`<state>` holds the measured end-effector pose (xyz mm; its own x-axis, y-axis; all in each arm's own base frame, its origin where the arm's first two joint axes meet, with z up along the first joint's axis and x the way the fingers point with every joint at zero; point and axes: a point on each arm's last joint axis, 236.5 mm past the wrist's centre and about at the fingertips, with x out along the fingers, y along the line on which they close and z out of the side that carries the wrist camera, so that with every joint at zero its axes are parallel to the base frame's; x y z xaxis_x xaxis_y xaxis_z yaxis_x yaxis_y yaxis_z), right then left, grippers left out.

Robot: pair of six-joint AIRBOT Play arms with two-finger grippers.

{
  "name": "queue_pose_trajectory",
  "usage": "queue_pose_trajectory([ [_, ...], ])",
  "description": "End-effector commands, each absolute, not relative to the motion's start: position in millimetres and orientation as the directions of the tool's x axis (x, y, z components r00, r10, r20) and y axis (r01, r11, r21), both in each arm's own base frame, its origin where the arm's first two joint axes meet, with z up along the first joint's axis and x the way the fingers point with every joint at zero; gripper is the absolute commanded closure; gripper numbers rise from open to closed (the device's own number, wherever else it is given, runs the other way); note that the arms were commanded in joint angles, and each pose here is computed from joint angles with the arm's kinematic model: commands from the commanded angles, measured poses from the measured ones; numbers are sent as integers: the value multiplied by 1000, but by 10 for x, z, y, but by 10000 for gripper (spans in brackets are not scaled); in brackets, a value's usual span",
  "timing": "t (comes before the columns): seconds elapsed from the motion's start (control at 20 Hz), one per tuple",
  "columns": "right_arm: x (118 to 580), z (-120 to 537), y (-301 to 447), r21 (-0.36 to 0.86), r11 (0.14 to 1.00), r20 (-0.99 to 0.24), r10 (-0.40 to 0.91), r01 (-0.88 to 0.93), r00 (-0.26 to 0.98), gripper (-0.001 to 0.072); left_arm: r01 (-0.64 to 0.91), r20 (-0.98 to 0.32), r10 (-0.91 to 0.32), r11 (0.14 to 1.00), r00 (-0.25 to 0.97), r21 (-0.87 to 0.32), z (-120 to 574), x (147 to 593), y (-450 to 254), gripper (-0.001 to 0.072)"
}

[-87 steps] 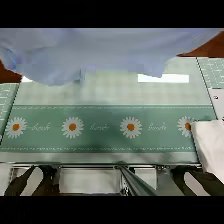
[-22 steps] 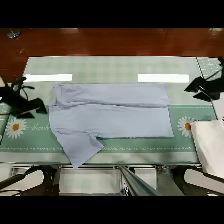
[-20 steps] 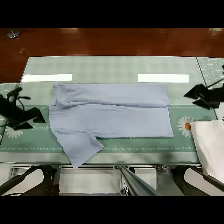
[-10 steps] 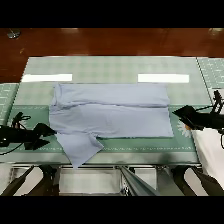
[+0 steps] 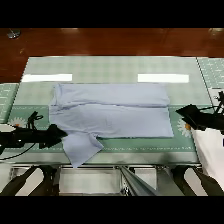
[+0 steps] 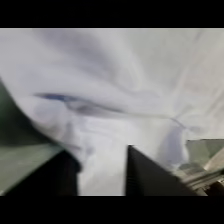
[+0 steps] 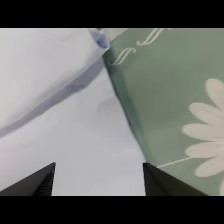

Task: Fold the shirts.

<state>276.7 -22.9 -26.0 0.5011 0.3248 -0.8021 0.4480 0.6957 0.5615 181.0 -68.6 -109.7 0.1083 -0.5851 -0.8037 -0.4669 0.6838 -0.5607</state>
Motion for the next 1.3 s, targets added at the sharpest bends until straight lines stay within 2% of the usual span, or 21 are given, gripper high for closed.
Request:
queue_pose_trajectory([
  [0.0, 2339, -418, -570, 429, 694, -897, 254, 578, 361, 84, -417, -763, -635, 665, 121, -620, -1010, 1848, -856, 685],
  [0.1, 1950, -679, -470, 337, 705, -941, 269, 624, 205, 84, -406, -742, -654, 644, 148, -649, -961, 1912, -900, 685],
  [0.25, 1687, -881, -143, 327, 739, -934, 346, 589, 85, 83, -405, -736, -657, 636, 163, -657, -948, 1946, -909, 686],
  [0.4, 1628, -965, 66, 334, 775, -920, 393, 536, 5, 83, -406, -732, -659, 630, 169, -661, -940, 1960, -914, 685],
  [0.5, 1782, -995, 173, 390, 755, -900, 434, 528, 44, 84, -406, -732, -660, 630, 169, -662, -940, 1959, -914, 685],
  [0.7, 2298, -972, 367, 558, 621, -815, 534, 550, 225, 84, -408, -741, -646, 635, 185, -656, -960, 1998, -882, 685],
  [0.8, 2386, -995, 438, 592, 590, -789, 565, 549, 243, 95, -409, -744, -639, 637, 193, -653, -969, 2016, -866, 685],
  [0.85, 2398, -1022, 466, 588, 601, -792, 566, 541, 230, 133, -409, -745, -637, 637, 196, -653, -970, 2024, -861, 685],
  [0.9, 2424, -1021, 498, 588, 618, -794, 567, 522, 222, 349, -410, -741, -640, 632, 204, -658, -956, 2045, -866, 685],
  [0.95, 2464, -985, 538, 595, 652, -794, 568, 469, 217, 690, -406, -736, -641, 627, 216, -665, -924, 2090, -862, 685],
  [1.05, 2598, -838, 565, 605, 692, -793, 568, 393, 220, 687, -360, -727, -637, 635, 257, -684, -793, 2264, -821, 685],
  [1.15, 2857, -608, 491, 621, 696, -784, 556, 361, 277, 688, -236, -723, -616, 687, 313, -687, -575, 2522, -705, 684],
  [1.25, 3112, -412, 394, 625, 706, -778, 535, 332, 328, 688, -254, -726, -545, 698, 419, -670, -375, 2895, -468, 685],
])
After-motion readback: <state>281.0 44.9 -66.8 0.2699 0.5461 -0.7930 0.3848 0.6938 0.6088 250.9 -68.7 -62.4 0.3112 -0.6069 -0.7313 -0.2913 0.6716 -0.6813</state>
